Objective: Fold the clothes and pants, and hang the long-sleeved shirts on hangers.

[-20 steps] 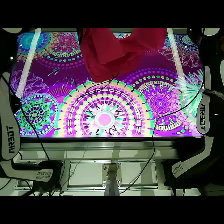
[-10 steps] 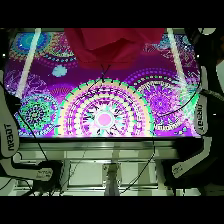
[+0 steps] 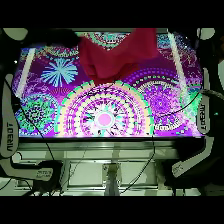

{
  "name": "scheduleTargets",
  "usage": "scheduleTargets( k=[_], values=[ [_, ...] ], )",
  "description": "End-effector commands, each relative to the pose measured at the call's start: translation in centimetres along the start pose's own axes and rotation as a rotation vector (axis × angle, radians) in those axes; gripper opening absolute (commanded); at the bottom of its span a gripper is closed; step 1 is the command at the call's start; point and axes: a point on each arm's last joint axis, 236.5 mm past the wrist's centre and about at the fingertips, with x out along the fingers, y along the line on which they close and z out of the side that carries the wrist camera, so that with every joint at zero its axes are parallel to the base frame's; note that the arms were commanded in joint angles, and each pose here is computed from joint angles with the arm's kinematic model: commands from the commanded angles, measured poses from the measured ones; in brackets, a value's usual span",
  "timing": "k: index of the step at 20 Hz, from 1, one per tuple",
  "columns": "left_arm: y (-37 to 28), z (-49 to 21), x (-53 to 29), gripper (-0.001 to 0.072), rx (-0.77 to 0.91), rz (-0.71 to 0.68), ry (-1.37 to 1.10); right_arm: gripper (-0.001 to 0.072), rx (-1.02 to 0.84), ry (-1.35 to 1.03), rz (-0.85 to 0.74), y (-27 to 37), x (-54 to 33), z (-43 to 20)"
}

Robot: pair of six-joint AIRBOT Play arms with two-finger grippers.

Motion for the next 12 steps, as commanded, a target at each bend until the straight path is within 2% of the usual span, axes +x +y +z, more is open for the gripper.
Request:
scheduleTargets(
  k=[1, 3, 5, 10, 12],
  values=[
    [-0.8, -8.1, 0.5, 0.001, -0.055, -0.015, 0.231, 0.0005, -0.07, 0.378, -0.202, -5.5, -2.5, -8.5],
    [-2.9, -10.2, -0.8, 0.001, -0.053, -0.034, 0.256, 0.0006, -0.097, 0.481, -0.249, -6.1, -4.3, -10.4],
    [-5.8, -11.3, -2.8, 0.001, -0.032, -0.056, 0.252, 0.0006, -0.136, 0.489, -0.352, -7.4, -6.2, -9.7],
    [-11.3, -18.2, -4.7, 0.0011, -0.107, -0.118, 0.361, 0.0007, -0.137, 0.556, -0.815, -17.1, -15.1, -7.5],
    [-12.6, -22.3, -3.9, 0.0011, -0.121, -0.138, 0.436, 0.0006, -0.108, 0.531, -0.865, -18.9, -16.6, -6.3]
  ],
)
